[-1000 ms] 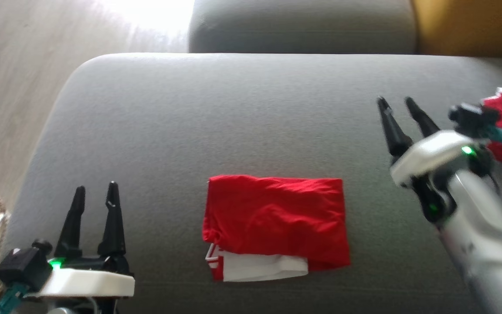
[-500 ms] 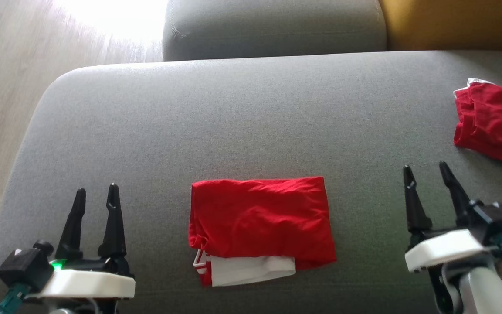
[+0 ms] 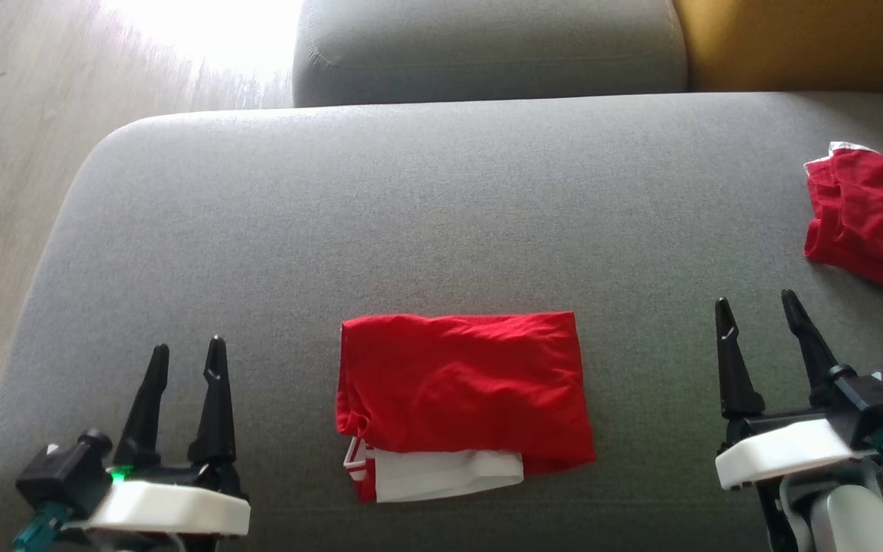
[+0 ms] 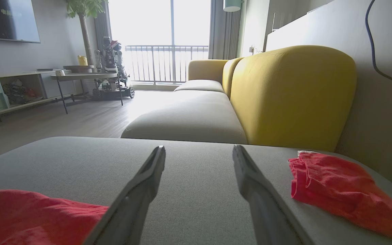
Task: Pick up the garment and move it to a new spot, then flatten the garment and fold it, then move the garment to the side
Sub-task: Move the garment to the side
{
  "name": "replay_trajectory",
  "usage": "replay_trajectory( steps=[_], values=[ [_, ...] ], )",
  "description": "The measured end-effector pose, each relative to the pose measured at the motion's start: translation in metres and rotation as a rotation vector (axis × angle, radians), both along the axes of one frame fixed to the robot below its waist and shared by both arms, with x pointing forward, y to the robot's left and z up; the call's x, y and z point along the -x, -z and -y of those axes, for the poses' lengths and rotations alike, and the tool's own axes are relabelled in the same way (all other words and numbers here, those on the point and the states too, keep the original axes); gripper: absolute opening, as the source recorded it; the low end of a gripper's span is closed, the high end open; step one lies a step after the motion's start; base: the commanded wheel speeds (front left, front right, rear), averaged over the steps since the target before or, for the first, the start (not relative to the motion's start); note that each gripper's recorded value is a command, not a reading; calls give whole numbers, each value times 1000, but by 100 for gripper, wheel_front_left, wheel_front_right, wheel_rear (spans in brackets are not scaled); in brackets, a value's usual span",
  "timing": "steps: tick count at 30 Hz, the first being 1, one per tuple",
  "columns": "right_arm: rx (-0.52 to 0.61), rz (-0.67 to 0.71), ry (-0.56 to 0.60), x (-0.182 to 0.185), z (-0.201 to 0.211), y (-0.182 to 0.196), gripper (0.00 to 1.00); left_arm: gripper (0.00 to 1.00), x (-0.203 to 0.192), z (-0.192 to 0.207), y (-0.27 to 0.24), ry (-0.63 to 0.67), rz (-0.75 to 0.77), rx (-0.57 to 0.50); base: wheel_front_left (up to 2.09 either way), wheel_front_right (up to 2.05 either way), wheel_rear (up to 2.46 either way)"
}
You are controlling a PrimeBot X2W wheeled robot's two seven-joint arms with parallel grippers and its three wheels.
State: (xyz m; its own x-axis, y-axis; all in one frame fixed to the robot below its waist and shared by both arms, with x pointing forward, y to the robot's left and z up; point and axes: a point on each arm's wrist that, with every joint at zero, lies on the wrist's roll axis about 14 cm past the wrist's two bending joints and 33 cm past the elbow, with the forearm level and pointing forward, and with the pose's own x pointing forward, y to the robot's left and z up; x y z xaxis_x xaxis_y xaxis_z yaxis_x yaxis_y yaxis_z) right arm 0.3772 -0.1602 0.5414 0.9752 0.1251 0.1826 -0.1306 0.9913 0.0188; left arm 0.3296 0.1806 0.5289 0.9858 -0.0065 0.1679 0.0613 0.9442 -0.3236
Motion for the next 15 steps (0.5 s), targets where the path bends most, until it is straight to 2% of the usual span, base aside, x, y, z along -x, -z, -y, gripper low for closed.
replay_trajectory(
  steps=[15],
  values=[
    [-21, -2, -5, -3, -2, 0, 100, 100, 4, -3, 7, -12, -24, 1, 0, 0, 0]
  ],
)
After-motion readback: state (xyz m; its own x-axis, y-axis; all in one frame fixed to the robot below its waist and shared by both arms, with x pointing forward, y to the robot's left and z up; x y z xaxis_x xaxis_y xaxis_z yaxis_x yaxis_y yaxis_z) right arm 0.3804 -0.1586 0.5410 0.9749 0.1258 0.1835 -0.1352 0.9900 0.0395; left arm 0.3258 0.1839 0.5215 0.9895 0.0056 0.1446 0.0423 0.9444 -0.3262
